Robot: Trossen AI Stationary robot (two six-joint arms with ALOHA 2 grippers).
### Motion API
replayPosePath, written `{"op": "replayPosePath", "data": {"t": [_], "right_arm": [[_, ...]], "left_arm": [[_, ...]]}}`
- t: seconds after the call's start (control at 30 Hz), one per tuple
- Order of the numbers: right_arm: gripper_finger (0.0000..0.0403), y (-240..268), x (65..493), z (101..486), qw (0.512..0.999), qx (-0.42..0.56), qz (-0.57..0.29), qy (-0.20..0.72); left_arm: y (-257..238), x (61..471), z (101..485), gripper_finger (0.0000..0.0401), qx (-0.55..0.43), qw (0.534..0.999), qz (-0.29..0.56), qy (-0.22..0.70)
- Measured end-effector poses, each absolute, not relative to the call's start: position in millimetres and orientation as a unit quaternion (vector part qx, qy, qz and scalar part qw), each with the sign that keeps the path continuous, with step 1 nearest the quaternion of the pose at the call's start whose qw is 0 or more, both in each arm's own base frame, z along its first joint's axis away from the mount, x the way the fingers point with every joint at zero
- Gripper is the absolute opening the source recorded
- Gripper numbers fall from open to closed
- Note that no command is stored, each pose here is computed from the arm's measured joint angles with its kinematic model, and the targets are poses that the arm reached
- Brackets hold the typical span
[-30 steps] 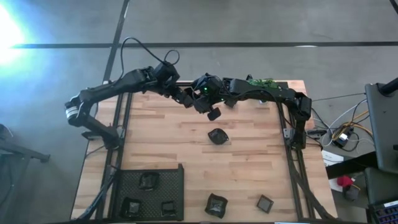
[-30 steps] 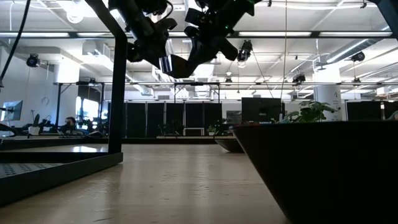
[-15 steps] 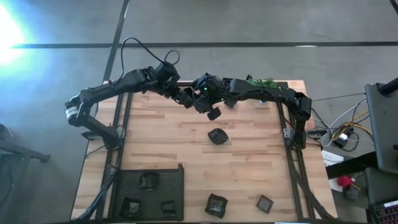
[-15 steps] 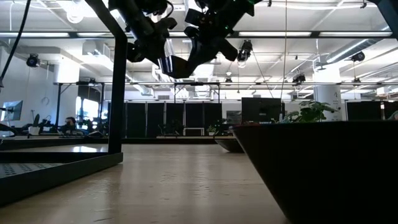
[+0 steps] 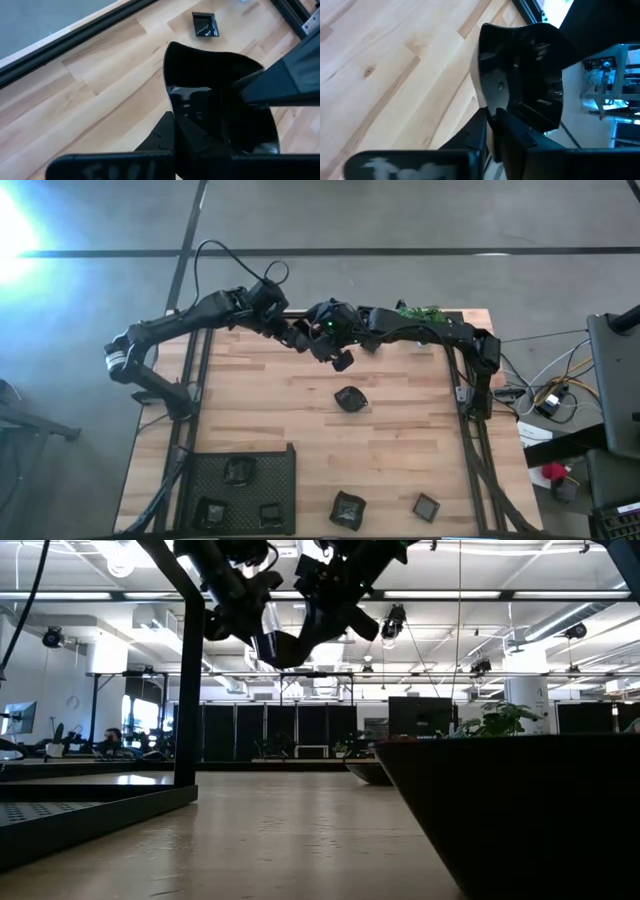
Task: Pick & Place Mini shaped plates
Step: Stack the black distorted square plate on the black distorted square plate on the shelf
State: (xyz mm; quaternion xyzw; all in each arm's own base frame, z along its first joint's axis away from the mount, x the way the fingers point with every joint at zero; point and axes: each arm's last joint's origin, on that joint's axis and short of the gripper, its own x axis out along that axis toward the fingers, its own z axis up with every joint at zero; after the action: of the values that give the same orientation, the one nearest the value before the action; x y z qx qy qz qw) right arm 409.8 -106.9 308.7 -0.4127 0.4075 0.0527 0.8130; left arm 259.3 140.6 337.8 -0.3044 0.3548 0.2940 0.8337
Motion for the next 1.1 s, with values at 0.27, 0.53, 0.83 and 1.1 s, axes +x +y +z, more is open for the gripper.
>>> {"op": "replayPosePath", "data": {"t": [0.27,0.53,0.83,1.1], "right_arm": [[0.0100,-97.3,411.9,309.5,0.813,-0.416,0.059,0.403],[0.0104,-95.9,406.0,322.3,0.833,-0.349,0.043,0.427],[0.0087,-91.0,389.7,352.5,0.840,-0.265,0.027,0.472],[0.0065,-80.5,379.4,378.9,0.850,-0.218,0.011,0.479]], "left_arm": [[140.6,257.7,336.6,0.0000,-0.306,0.829,0.297,0.363],[147.4,248.1,339.7,0.0000,-0.298,0.826,0.310,0.365],[133.9,214.1,355.4,0.0000,-0.258,0.825,0.297,0.405],[94.2,164.4,376.2,0.0000,-0.247,0.817,0.278,0.441]]}}
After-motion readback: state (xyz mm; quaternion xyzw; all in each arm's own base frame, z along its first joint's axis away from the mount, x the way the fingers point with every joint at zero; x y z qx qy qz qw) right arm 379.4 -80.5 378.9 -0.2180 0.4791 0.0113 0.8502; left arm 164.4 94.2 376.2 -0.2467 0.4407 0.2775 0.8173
